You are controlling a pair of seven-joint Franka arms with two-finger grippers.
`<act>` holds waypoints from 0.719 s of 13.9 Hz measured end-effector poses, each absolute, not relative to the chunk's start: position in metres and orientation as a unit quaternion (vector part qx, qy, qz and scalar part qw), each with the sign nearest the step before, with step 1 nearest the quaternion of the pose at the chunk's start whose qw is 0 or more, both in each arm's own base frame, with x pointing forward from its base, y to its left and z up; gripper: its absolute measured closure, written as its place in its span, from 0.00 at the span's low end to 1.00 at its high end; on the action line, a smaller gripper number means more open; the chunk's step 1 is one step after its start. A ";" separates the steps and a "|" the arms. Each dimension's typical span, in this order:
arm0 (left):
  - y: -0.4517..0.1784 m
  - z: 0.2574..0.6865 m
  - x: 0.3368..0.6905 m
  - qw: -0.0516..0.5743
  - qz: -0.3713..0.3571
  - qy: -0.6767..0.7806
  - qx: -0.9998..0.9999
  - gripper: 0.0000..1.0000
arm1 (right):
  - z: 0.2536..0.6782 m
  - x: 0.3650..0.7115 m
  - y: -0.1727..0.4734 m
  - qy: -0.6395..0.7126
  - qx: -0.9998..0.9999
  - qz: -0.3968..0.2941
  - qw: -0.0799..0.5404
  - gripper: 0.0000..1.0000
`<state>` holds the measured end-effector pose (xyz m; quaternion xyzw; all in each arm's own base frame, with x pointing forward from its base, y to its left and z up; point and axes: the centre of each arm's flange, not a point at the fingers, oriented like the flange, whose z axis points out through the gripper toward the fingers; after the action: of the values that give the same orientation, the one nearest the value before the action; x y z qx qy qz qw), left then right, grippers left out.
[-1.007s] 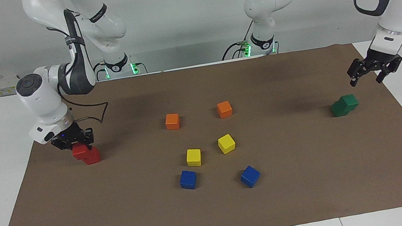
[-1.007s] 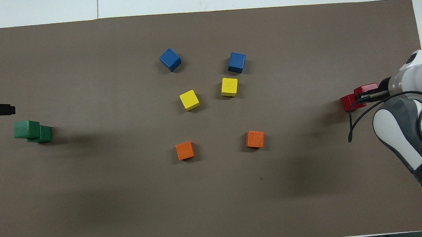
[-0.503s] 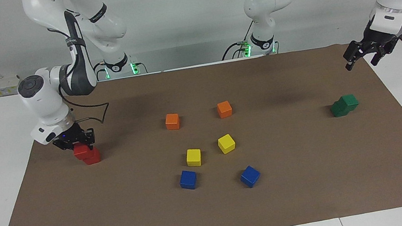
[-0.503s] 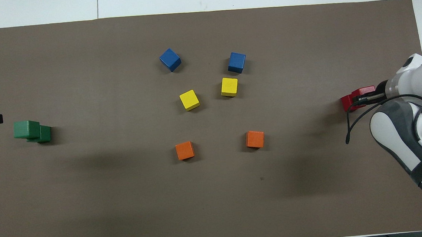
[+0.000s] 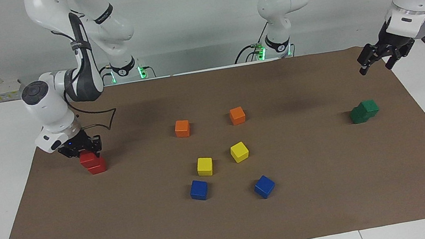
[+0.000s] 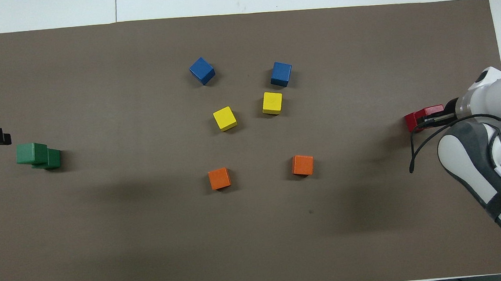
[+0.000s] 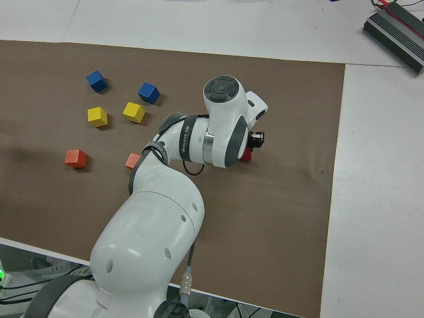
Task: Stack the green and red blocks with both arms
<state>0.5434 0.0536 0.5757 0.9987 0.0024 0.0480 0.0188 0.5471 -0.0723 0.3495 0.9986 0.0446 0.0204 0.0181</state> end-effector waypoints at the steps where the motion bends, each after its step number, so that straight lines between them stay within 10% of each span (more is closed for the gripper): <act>1: 0.044 0.578 0.544 0.016 0.046 -0.007 0.999 0.00 | 0.349 0.547 -0.072 0.045 0.999 0.021 0.018 0.46; 10: 0.010 0.599 0.551 0.015 0.034 -0.003 0.999 0.00 | 0.346 0.545 -0.071 0.045 0.999 0.020 0.018 0.46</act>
<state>0.5514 0.0102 0.5988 0.9993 -0.0029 0.0338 0.0146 0.5454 -0.0714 0.3463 0.9986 0.0453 0.0199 0.0177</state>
